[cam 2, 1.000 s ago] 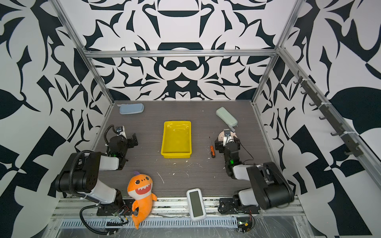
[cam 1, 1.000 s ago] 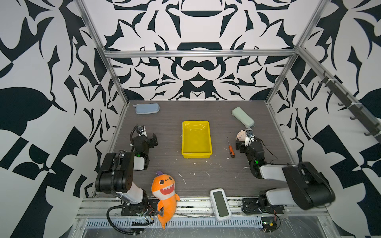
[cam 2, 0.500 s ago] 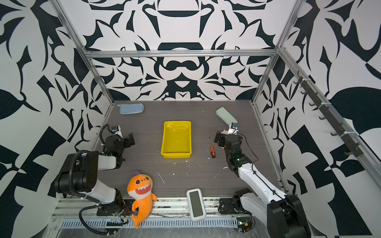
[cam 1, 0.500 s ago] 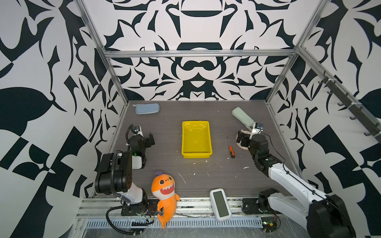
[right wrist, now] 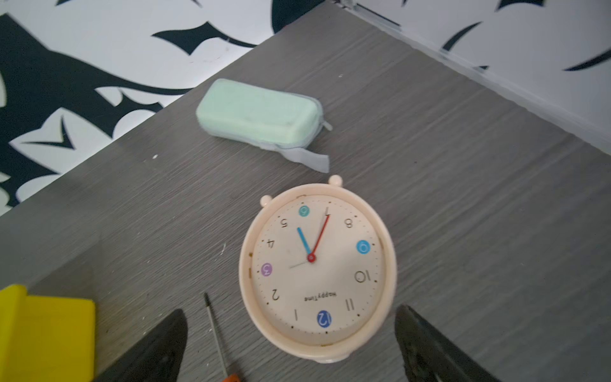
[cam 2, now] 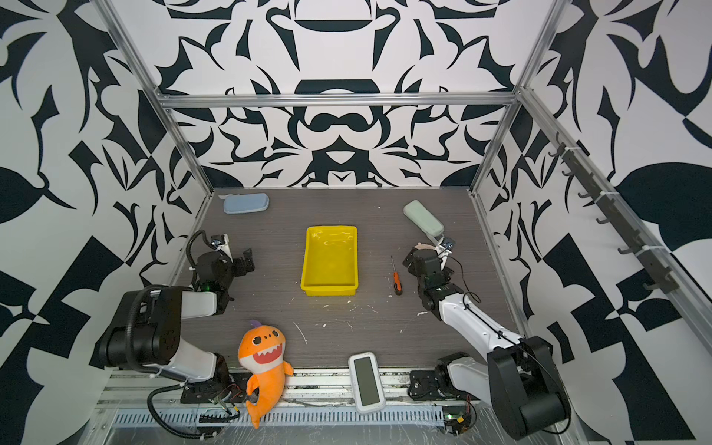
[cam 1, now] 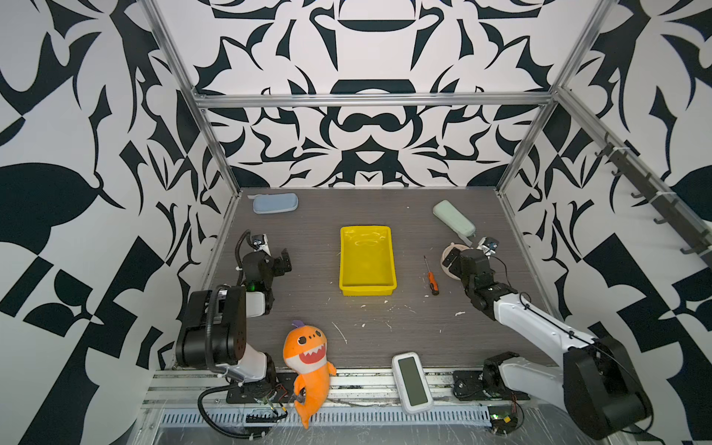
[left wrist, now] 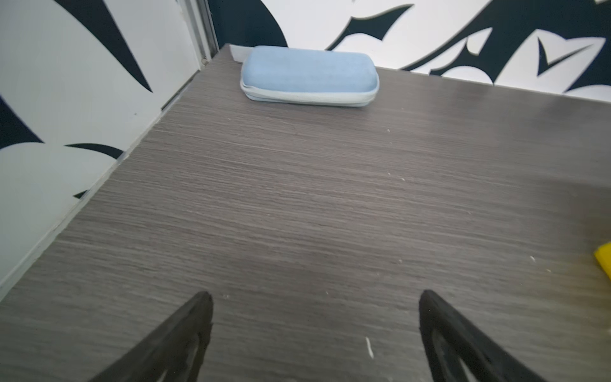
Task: Put the screwdriver in the bin
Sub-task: 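Move the right gripper toward the orange-handled screwdriver while the left arm lifts slightly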
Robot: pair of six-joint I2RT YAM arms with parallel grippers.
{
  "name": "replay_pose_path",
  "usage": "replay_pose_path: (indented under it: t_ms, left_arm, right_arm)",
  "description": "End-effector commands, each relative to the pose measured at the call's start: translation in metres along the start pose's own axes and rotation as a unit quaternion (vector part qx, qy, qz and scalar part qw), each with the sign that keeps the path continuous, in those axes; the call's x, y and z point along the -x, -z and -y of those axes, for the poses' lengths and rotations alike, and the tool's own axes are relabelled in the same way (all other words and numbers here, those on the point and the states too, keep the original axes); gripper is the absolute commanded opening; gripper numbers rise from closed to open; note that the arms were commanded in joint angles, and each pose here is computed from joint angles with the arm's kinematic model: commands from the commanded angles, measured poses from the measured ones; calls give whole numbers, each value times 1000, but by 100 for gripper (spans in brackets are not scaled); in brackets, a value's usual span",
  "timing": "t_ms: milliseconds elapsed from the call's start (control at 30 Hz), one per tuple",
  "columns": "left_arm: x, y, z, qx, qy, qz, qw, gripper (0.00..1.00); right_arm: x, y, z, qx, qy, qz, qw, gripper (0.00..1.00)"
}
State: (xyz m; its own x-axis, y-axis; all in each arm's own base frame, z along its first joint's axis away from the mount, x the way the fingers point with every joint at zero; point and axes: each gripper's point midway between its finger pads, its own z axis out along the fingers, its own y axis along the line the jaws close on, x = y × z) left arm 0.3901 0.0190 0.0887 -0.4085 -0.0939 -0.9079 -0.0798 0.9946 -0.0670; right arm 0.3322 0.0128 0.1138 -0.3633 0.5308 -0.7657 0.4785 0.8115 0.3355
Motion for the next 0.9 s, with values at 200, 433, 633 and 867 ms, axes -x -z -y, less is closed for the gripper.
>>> replay_pose_path:
  t_ms: [200, 433, 633, 867]
  left_arm:
    - [76, 60, 71, -28, -31, 65, 997, 100]
    - [63, 132, 107, -128, 64, -42, 989, 100]
    - [11, 134, 65, -21, 89, -107, 990, 100]
    - [6, 137, 37, 56, 125, -99, 986, 100]
  right_arm:
    - [8, 9, 17, 4, -24, 40, 999, 95]
    - [1, 24, -12, 91, 10, 35, 995, 94]
    - [-34, 42, -68, 173, 93, 3, 981, 94]
    - [-64, 35, -100, 194, 147, -37, 969, 94]
